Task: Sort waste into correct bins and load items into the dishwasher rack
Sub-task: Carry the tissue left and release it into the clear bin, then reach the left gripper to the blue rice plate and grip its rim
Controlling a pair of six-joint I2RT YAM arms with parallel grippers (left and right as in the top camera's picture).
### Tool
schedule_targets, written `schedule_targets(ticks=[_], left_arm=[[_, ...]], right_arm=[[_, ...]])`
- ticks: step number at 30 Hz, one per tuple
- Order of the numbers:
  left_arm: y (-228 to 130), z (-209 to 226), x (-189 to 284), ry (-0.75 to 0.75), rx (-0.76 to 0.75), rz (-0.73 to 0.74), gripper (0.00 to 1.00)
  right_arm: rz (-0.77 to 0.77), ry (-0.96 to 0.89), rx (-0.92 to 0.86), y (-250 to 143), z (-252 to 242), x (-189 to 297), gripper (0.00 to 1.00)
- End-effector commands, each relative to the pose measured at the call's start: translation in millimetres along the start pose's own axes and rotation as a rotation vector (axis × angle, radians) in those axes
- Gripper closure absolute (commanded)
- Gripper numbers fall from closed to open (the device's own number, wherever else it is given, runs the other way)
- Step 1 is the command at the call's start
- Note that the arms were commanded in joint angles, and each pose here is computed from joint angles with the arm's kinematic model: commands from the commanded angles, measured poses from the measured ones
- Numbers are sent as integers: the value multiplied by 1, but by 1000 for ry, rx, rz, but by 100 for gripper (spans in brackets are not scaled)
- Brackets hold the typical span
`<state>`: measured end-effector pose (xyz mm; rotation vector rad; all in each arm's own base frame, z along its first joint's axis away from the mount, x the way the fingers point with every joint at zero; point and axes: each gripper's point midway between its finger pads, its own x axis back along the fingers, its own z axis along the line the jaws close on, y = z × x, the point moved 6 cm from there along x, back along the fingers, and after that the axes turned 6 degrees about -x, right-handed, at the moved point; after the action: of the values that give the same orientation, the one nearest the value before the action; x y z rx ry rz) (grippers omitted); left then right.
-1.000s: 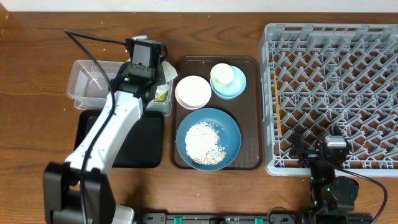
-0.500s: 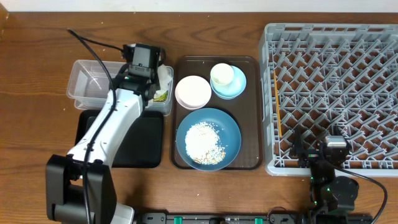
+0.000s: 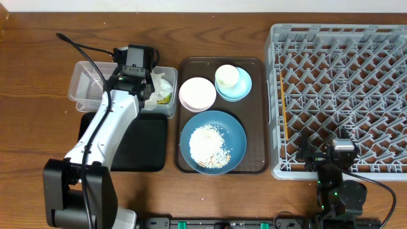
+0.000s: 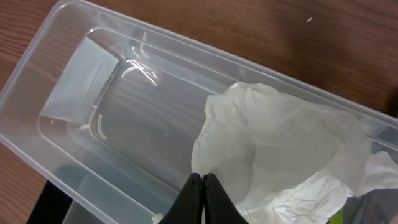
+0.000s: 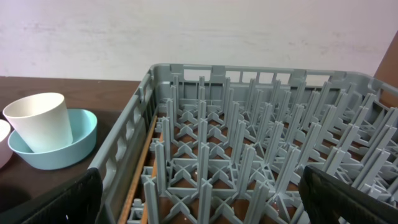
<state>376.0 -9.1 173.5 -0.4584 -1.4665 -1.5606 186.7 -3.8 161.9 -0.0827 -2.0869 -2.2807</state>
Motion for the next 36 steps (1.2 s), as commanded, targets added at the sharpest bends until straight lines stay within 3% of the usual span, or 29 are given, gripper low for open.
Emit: schedule_targets(ticks=[1, 4, 5, 6, 7, 16, 19, 22, 26, 32, 36], left_arm=[[-6, 3, -5, 25, 7, 20, 93], [-7, 3, -5, 26, 5, 25, 91], [-7, 3, -5, 27, 4, 27, 84], [-8, 3, -5, 28, 3, 29, 70], [-8, 3, -5, 28, 2, 31, 64], [-8, 0, 6, -47, 10, 37, 68], [-8, -13, 23, -220, 24, 52, 78], [-14, -33, 59, -509, 23, 106, 87], [-32, -52, 109, -732, 14, 179, 88], [-84, -89, 156, -804, -187, 299, 86], [-119, -123, 175, -817, -345, 326, 78]], right_arm=[[1, 0, 4, -1, 0, 0, 1], [1, 1, 4, -1, 0, 0, 1], [1, 0, 4, -1, 0, 0, 1], [1, 0, 4, -1, 0, 0, 1], [1, 1, 4, -1, 0, 0, 1], [1, 0, 4, -1, 0, 0, 1], [1, 1, 4, -1, 0, 0, 1], [1, 1, 4, -1, 0, 0, 1], [1, 1, 4, -1, 0, 0, 1], [1, 1, 4, -1, 0, 0, 1], [1, 1, 4, -1, 0, 0, 1]])
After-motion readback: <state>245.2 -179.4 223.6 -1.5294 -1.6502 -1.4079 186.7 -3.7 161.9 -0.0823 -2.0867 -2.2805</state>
